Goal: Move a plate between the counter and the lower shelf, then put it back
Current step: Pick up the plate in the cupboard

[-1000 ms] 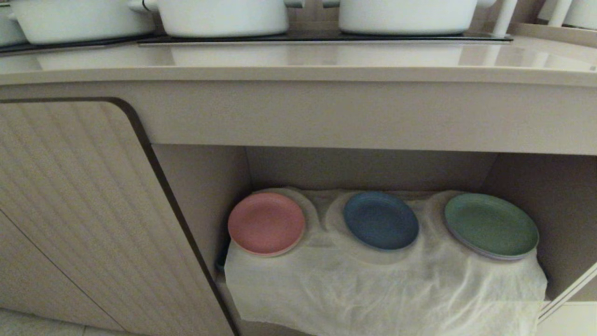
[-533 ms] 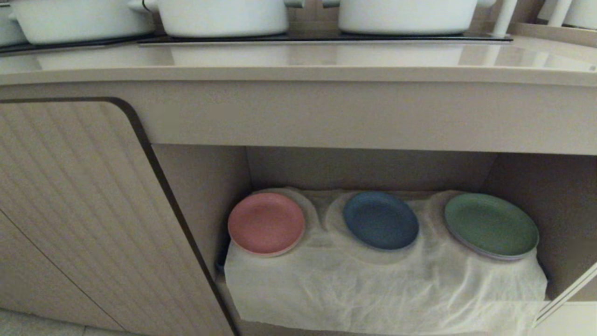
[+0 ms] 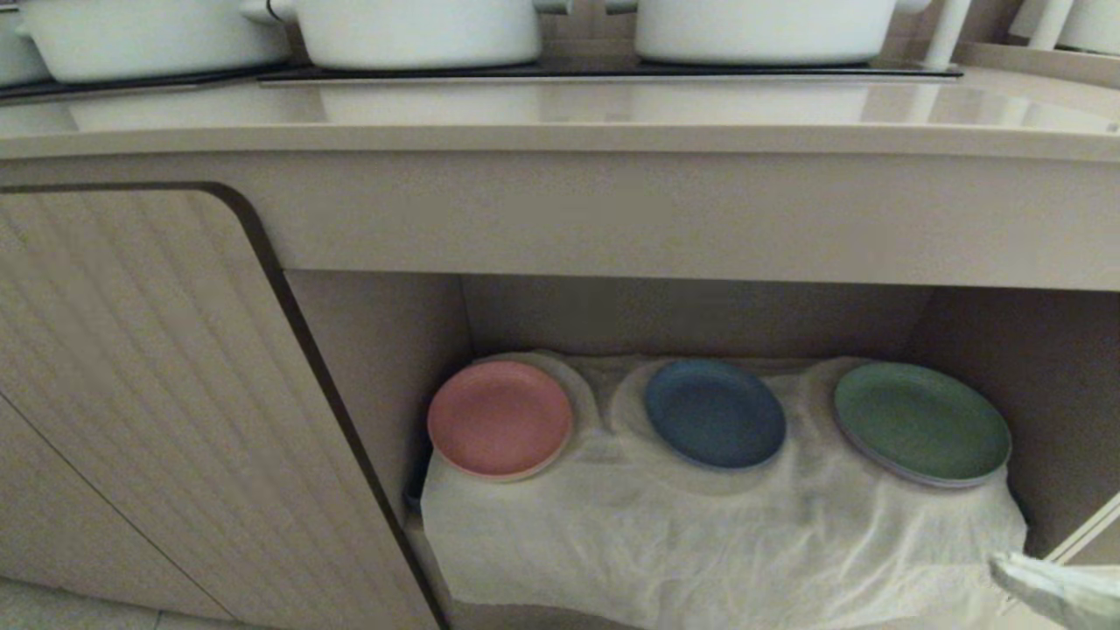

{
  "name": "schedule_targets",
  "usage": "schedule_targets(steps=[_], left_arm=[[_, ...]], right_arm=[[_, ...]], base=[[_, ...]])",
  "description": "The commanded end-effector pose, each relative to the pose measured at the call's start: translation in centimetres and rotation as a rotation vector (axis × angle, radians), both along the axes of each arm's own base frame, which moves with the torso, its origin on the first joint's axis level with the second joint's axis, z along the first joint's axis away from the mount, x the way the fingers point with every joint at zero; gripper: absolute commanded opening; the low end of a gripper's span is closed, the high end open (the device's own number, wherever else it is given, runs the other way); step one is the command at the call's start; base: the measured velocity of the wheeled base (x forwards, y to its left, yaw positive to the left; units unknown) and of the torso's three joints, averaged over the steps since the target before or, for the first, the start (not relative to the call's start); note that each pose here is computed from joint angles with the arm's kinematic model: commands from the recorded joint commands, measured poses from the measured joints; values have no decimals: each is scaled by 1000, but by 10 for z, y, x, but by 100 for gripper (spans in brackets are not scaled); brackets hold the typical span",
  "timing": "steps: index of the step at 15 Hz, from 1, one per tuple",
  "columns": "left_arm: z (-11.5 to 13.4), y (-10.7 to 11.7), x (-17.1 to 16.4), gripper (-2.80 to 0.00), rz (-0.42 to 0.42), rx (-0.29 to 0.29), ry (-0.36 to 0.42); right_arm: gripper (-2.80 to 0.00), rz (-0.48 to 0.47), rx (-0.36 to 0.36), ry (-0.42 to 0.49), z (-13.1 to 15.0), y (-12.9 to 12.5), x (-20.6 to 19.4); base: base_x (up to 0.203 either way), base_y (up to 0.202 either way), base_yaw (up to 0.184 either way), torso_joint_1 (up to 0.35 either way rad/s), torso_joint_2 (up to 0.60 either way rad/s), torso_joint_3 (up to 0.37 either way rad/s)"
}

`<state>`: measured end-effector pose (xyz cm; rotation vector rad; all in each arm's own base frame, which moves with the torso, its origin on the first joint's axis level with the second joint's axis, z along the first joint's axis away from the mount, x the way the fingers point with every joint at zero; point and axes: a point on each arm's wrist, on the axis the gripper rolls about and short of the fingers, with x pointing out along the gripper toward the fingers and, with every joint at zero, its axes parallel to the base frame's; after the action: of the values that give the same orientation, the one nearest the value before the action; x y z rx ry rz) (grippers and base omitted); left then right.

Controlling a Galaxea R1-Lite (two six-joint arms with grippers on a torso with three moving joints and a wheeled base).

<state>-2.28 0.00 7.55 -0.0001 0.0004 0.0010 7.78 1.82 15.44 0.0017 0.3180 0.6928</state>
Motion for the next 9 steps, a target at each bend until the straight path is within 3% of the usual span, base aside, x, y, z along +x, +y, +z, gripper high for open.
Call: schedule_targets(steps=[1, 5, 9], left_arm=[[0, 0, 0, -280, 1, 0, 0], [0, 0, 0, -280, 1, 0, 0], [0, 0, 0, -280, 1, 0, 0]], right_arm=[[-280, 43, -15, 187, -18, 6, 32], [-280, 75, -29, 341, -41, 15, 67], [-280, 27, 48, 441, -52, 22, 110]], base=[[0, 0, 0, 0, 0, 0], [0, 0, 0, 0, 0, 0], [0, 0, 0, 0, 0, 0]])
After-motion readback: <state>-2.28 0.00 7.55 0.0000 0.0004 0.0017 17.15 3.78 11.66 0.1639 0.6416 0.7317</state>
